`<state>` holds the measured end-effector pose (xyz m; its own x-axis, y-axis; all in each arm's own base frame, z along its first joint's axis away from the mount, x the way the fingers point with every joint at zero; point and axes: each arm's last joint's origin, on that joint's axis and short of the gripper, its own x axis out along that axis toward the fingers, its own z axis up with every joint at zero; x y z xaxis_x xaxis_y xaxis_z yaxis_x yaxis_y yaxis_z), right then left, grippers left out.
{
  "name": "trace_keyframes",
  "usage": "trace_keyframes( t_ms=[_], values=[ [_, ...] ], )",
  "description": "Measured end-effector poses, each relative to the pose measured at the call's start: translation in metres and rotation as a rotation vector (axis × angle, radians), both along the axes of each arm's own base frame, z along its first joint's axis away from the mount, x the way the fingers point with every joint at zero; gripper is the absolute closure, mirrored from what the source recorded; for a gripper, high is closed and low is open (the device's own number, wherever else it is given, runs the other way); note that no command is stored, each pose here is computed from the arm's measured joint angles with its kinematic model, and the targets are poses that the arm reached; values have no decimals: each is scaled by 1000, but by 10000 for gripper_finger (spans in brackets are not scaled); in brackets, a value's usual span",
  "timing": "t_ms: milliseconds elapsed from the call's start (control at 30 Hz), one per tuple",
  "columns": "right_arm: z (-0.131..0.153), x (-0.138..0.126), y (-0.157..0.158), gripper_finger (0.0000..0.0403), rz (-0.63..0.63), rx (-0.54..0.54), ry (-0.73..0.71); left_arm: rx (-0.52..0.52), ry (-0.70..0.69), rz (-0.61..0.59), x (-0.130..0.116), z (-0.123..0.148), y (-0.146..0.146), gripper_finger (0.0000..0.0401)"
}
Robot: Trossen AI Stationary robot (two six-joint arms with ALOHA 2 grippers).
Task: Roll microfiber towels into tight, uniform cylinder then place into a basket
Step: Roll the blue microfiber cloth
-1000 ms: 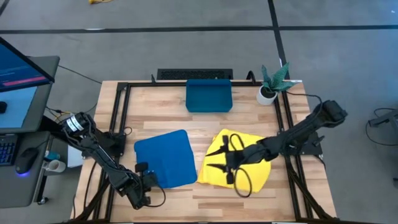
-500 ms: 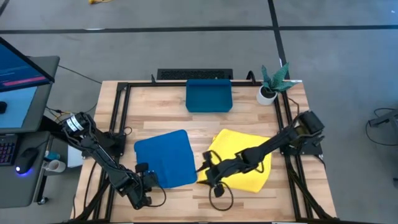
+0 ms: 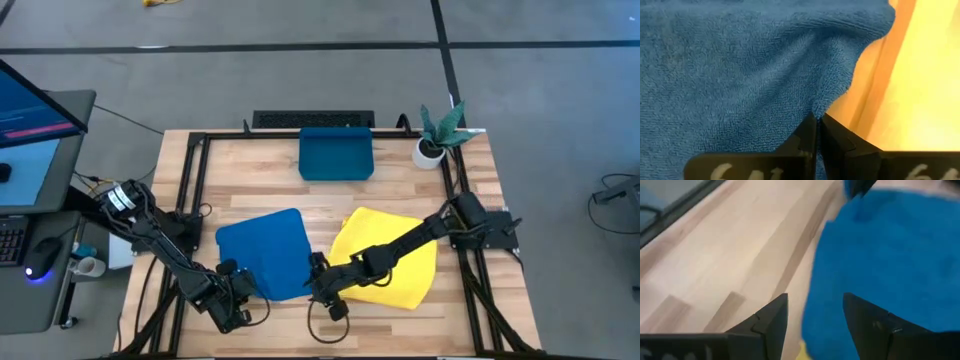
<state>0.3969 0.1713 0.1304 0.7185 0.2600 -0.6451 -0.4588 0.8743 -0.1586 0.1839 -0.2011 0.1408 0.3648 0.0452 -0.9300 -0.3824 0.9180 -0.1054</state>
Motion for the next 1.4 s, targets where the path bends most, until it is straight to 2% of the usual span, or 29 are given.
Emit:
trace_keyframes(
  t_ms=[133, 233, 467, 700, 967, 1200, 1400],
  values=[
    [-7, 8, -6, 188, 30, 67, 39, 1, 1, 10, 1, 0, 2, 399],
    [-10, 9, -13, 188, 2, 90, 87, -9, 0, 31, 1, 0, 2, 399],
    [-13, 10, -25, 188, -27, 88, 134, -28, 5, 54, 1, 0, 1, 399],
    [-14, 10, -25, 188, -18, 91, 139, -94, -31, 60, 6, 2, -3, 399],
    [-36, 20, -21, 188, 9, 135, 132, -124, -47, 17, 12, 11, -11, 399],
    [-34, 21, -29, 190, -25, 125, 222, -125, -87, -55, 18, 24, -19, 399],
    [-36, 19, -32, 226, -52, 104, 283, -121, -85, -72, 19, 25, -19, 399]
  ],
)
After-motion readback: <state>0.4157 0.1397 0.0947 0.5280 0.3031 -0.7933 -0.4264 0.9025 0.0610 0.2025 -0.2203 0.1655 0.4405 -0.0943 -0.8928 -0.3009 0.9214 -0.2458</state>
